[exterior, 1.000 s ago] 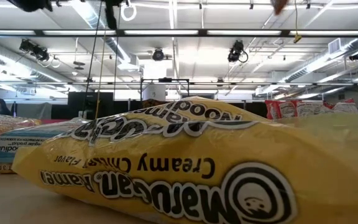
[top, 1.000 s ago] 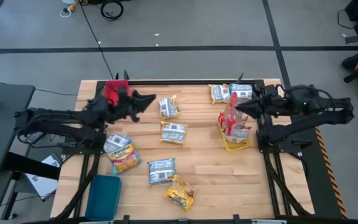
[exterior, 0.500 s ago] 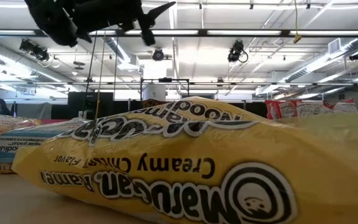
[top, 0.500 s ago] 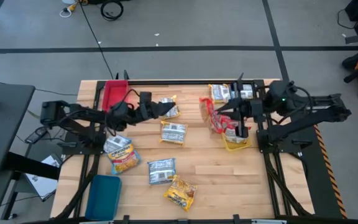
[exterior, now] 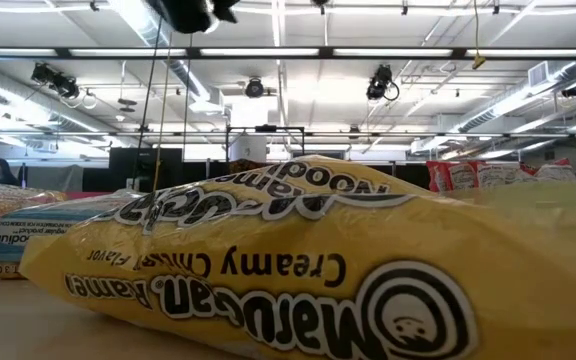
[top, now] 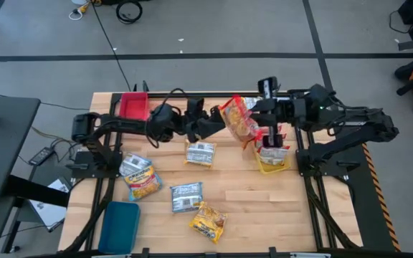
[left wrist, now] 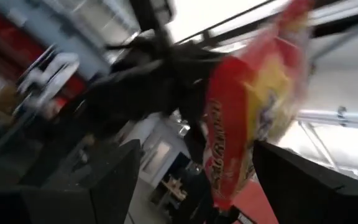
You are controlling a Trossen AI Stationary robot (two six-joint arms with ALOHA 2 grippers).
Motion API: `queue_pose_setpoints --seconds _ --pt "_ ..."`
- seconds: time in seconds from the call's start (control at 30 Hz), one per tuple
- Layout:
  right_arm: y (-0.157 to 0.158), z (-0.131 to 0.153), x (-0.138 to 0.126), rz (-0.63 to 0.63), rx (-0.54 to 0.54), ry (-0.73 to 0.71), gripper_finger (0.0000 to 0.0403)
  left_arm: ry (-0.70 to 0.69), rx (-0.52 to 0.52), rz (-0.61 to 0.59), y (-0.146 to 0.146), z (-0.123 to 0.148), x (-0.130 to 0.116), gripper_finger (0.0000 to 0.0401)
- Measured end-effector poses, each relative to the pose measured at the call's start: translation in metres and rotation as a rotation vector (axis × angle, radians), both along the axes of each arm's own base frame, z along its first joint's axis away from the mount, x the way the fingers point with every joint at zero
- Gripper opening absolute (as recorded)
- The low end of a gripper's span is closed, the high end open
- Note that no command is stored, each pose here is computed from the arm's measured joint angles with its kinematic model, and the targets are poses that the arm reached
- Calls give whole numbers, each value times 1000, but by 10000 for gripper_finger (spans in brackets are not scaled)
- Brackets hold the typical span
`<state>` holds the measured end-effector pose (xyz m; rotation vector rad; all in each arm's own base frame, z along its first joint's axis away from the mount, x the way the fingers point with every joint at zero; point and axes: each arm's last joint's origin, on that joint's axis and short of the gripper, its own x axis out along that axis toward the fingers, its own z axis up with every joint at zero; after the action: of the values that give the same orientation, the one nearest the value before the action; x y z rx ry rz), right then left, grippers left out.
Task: Sort Maruchan noodles
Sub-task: Put the red noodle pack into the yellow bin
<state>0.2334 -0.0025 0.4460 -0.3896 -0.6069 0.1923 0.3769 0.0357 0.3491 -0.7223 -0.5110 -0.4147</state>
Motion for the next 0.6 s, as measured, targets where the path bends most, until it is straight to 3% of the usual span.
queue_pose_setpoints --seconds 0.2,0.4,0.6 --pt "-2 7 -10 -69 45 -42 7 -203 109 -21 -2 25 -2 314" --pt "-4 7 -10 -124 78 -35 7 -212 130 -31 -2 36 0 314" --pt "-5 -1 1 -138 84 27 7 -158 127 113 1 38 7 313"
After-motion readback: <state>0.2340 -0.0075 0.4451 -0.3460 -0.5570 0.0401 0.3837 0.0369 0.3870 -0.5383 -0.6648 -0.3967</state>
